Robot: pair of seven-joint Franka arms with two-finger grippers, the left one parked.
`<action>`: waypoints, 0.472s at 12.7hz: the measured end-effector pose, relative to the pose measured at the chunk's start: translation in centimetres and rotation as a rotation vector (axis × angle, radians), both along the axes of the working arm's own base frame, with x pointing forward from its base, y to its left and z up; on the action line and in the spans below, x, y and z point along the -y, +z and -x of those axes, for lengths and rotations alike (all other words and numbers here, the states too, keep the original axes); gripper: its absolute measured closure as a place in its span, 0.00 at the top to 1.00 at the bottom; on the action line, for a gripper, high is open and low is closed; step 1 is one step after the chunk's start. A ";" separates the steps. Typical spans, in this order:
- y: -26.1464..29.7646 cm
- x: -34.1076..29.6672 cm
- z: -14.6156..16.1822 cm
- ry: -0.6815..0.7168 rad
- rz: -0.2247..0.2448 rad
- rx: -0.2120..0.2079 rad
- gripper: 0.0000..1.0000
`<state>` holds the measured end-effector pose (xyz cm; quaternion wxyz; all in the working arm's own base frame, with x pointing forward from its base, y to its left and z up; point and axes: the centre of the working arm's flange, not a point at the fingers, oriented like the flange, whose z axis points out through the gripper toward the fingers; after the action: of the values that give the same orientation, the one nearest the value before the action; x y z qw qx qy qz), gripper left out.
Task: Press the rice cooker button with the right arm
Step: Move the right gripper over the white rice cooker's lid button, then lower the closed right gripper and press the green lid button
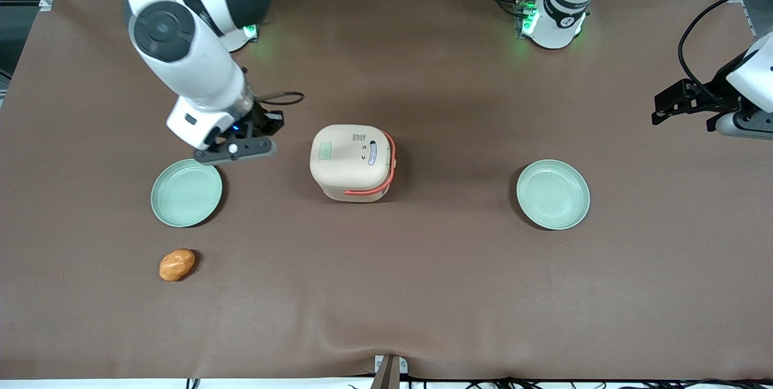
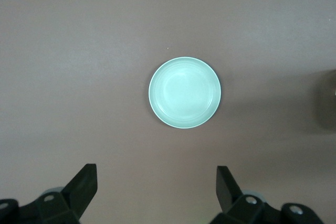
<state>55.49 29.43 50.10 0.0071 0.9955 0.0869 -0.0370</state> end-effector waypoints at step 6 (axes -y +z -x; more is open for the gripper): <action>-6.7 -6.5 0.9 -0.023 0.032 0.008 0.01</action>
<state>54.56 35.93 43.37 0.0227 0.9963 0.0749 -0.0345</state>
